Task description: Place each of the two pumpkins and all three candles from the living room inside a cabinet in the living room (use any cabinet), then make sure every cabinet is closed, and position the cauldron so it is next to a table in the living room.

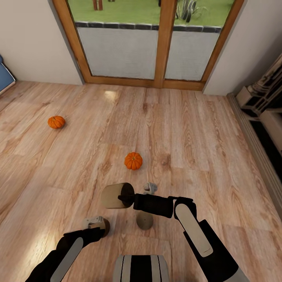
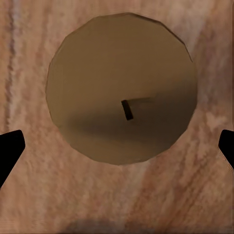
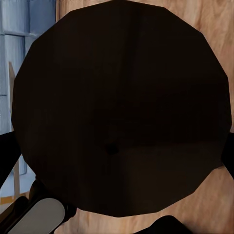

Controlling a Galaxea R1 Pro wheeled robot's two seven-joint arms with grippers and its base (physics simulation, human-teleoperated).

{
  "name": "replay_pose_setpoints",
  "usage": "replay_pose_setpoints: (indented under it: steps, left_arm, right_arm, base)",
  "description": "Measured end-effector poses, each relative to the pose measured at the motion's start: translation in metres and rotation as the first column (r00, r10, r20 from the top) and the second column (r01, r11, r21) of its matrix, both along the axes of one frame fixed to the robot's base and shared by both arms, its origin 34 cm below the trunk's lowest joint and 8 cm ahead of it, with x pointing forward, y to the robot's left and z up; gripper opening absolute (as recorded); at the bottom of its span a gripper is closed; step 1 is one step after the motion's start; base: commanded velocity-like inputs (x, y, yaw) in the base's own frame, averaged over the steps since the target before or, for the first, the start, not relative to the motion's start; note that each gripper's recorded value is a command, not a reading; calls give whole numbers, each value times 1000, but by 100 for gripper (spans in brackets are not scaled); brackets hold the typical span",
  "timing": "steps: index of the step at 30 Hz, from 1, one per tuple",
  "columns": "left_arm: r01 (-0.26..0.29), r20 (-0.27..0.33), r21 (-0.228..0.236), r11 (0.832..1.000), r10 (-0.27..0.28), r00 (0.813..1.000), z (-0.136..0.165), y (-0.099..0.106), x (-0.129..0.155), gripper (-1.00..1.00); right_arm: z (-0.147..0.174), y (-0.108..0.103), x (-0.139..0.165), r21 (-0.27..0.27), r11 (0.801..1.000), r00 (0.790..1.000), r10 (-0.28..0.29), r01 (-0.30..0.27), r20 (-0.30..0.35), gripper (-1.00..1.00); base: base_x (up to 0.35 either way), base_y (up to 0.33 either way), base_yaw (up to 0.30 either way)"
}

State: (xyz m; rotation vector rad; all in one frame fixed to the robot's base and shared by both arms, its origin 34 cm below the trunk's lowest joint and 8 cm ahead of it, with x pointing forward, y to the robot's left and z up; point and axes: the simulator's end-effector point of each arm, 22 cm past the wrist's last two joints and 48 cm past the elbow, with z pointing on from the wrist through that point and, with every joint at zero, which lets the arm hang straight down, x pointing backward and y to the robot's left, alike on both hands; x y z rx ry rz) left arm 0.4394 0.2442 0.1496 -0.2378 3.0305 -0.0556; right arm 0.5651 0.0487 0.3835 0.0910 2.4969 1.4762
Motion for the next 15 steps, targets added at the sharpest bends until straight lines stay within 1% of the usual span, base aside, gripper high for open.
replay_pose_setpoints:
  steps: [7,15]
  left_arm:
    - [0,0,0,1000,0,1000,0,0,0,100]
    - [2,0,3,1000,-2,1000,0,1,0,100]
  right_arm:
    - [0,0,0,-1,1000,1000,0,0,0,-100]
    - [-1,-1,0,-2,1000,1000,0,0,-1,-100]
  base:
    - [66,0,0]
    - [22,0,0]
